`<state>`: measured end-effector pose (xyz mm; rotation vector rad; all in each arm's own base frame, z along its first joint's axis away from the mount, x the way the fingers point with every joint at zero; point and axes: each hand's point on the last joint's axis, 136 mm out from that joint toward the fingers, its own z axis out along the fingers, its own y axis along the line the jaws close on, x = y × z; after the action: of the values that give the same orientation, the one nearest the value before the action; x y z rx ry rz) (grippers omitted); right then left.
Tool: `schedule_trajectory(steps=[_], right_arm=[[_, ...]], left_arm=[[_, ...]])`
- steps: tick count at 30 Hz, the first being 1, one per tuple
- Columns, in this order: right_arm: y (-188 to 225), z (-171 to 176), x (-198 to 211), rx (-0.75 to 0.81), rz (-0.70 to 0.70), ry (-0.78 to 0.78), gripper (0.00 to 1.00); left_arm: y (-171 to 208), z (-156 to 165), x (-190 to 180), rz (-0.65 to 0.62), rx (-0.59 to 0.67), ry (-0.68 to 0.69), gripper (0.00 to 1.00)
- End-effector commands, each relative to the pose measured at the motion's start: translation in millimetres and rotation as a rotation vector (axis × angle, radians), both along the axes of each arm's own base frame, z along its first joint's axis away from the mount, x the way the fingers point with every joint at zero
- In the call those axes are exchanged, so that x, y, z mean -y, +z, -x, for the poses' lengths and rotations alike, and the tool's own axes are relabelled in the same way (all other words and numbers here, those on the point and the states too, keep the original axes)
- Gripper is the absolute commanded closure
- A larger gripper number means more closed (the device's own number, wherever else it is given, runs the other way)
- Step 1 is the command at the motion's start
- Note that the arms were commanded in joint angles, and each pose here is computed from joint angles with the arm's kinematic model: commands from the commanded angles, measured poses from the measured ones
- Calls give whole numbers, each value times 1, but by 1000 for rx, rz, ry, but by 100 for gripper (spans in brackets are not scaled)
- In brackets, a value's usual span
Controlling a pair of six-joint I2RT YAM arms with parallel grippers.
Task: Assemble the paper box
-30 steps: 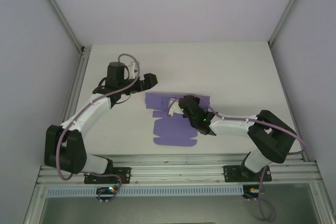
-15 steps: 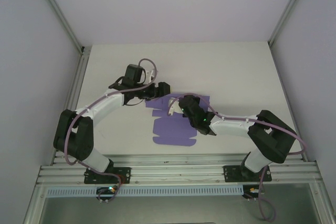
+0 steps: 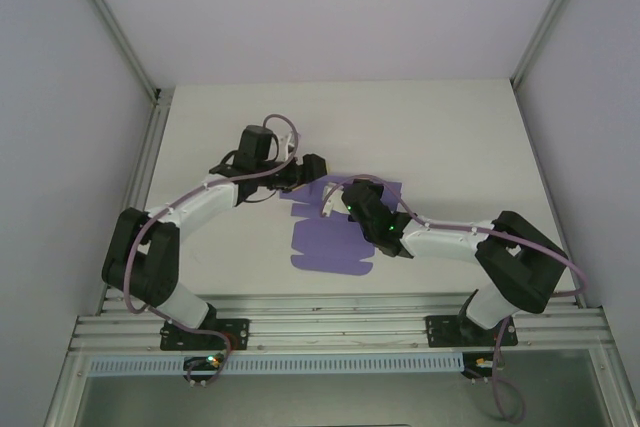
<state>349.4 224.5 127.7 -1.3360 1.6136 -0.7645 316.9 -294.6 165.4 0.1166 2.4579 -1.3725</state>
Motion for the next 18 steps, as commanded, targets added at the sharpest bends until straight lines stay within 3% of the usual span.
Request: schedule_trajectory(steps=[1, 7, 13, 18], right_arm=[[17, 0, 0, 44, -70, -25, 100], [16, 5, 4, 32, -69, -24, 100], [13, 7, 2, 16, -65, -12, 100], [13, 6, -3, 16, -67, -4, 100]], left_arm=[[17, 7, 3, 43, 18, -7, 14], [-1, 13, -36, -134, 40, 80, 13], [13, 13, -22, -25, 66, 41, 19], [12, 5, -9, -17, 64, 5, 22]])
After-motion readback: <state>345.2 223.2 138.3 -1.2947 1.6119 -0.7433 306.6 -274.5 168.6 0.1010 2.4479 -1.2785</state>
